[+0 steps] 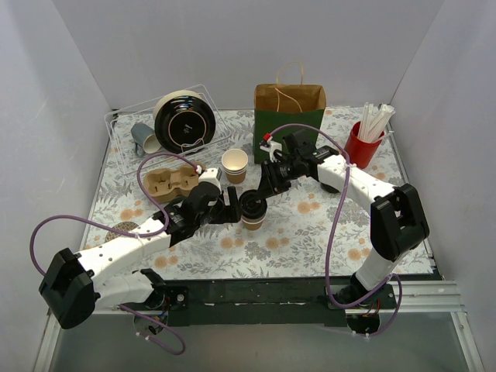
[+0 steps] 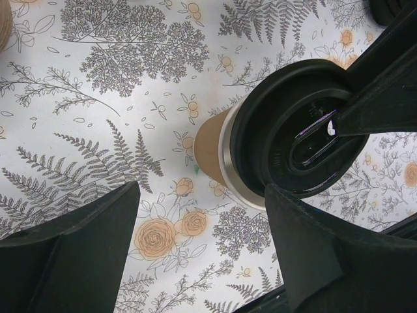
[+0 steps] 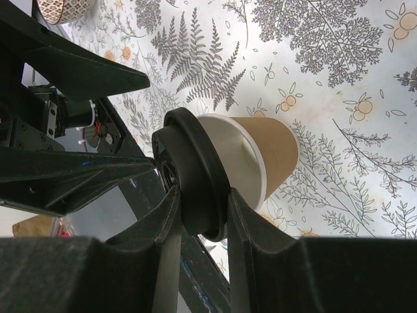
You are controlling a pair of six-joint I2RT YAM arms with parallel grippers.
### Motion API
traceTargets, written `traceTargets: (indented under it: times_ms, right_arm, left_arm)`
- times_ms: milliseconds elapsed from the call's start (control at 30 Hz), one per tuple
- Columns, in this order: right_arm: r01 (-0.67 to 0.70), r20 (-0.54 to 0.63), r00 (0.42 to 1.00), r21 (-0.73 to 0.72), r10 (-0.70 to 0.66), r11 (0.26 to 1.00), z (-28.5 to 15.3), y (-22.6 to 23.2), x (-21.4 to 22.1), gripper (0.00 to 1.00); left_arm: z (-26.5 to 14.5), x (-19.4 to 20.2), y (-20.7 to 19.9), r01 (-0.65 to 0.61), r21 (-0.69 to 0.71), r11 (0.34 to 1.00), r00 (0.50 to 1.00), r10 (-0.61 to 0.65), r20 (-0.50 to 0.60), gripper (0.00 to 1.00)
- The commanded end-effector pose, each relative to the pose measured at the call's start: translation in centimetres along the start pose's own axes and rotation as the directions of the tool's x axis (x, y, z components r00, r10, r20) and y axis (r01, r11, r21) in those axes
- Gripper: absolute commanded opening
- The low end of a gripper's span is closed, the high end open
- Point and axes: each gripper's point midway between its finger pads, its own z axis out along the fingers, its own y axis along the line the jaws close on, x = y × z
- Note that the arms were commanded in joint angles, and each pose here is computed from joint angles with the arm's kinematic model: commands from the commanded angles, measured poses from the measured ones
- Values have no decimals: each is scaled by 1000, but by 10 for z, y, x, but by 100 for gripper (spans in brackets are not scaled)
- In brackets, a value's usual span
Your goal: Pack the takeout coffee
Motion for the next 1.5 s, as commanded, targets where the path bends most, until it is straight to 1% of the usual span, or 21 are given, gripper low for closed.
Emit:
traceTargets:
  times_ms: [0,167,233,300,400,600,933,1267,1467]
  right_arm:
    - [-11,-27,1000,-119,8,993,1,23,7,8]
    - [-16,-32,999,-120,12,993,1,22,9,7]
    - [-13,-31,999,-122,9,992,1,23,8,6]
    - [-14,-29,1000,-123,11,992,1,24,7,6]
    - [-21,-29,999,-133,17,991,1,25,6,6]
    - [-24,-41,999,-128,19,991,5,23,12,5]
    - [-22,-38,999,-68,19,997,6,12,9,6]
    - [-26,-41,999,-49,24,998,9,7,7,9]
    - [-28,-40,999,-45,26,999,9,6,6,14]
  left_arm:
    - [-3,-16,-2,-2,-10,1000,999,2,44,77]
    - [-13,-22,-12,6,35,999,999,-8,53,78]
    - [-23,-30,-17,17,67,998,996,-23,81,79]
    - [-29,-36,-19,23,79,997,994,-31,105,80]
    - [-31,-39,-18,24,71,997,993,-32,114,80]
    - [-23,-33,-11,13,30,999,995,-16,95,80]
    - [-7,-20,-5,5,1,1000,999,-5,53,80]
    - [2,-12,1,-4,-26,1000,999,5,34,79]
    - [7,-9,3,-15,-38,999,1000,16,24,79]
